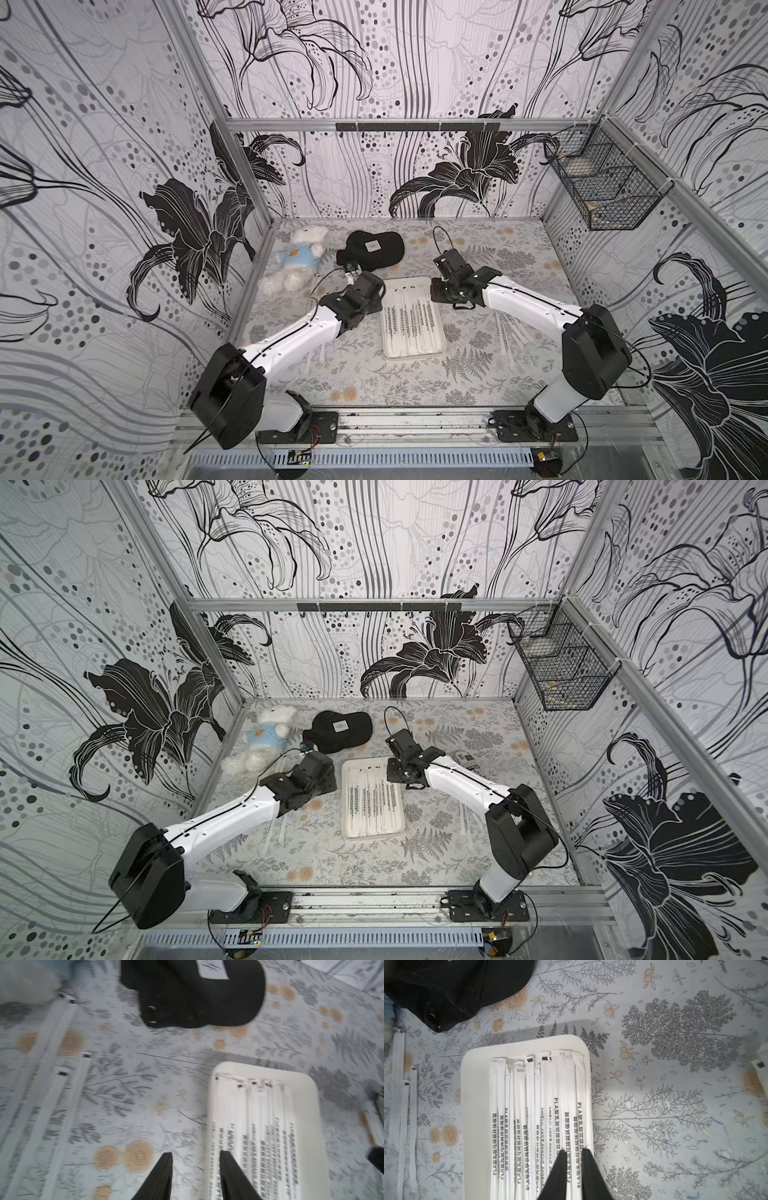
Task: Put the straws into the storage box
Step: Place the straw in the storage box, then pick up the straw from the center of the board.
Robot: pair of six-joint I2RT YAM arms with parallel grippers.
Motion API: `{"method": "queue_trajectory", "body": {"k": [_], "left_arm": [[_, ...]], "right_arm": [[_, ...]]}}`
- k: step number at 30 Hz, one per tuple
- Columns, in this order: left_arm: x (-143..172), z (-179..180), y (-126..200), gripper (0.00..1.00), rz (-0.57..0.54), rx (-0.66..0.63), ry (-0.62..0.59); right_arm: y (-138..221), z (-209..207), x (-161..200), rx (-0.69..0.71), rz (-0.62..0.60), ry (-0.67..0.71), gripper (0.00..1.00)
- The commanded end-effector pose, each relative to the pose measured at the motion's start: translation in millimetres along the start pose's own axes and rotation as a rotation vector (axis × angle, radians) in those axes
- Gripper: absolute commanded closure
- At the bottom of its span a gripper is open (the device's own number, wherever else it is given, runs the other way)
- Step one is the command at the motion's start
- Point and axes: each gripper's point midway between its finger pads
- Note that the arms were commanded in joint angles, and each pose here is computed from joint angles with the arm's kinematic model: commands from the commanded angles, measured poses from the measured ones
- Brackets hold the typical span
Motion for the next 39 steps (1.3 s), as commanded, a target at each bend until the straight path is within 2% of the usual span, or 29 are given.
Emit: {"method": "queue_trajectory", "body": {"k": [1, 4, 8, 15, 22, 31, 34, 39], "left_arm": [[21.3, 61.6, -14.8, 0.55, 0.068, -0.152, 0.012], [24.2, 90.4, -25.2, 0.55, 0.102, -0.208, 0.058], [27.6, 109.4, -35.0, 0.55, 0.127, -0.268, 0.069], [45.9, 120.0, -50.1, 0.58, 0.193, -0.279, 0.069], [54.3, 122.3, -63.4, 0.66, 0.242, -0.288, 0.067], [63.1, 112.0, -72.3, 0.87, 0.272, -0.235, 0.06], [57.9, 100.6, -68.5, 0.89, 0.26, -0.208, 0.037], [36.7, 62.3, -51.8, 0.91, 0.208, -0.124, -0.019]], "right_arm": [[-0.2, 3.3, 1.8, -0.022, 0.003, 0.009, 0.82], [-2.4, 4.8, 3.1, -0.028, 0.012, 0.014, 0.82], [-4.8, 5.8, 5.1, -0.034, 0.022, 0.015, 0.82], [-5.7, 5.7, 5.5, -0.034, 0.023, 0.014, 0.82], [-5.7, 7.2, 4.4, -0.037, 0.021, 0.015, 0.82], [-3.5, 6.4, 3.3, -0.036, 0.014, 0.014, 0.82], [-2.9, 7.9, 1.7, -0.039, 0.011, 0.014, 0.82], [-0.8, 8.1, -0.9, -0.031, 0.007, 0.019, 0.82]]}}
Point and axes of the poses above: each gripper's point midway between its finger pads, its own y axis back along the fingers, its own z axis along the line the jaws close on, x = y × z, and after that the axes turned 8 degrees about -y, right-handed
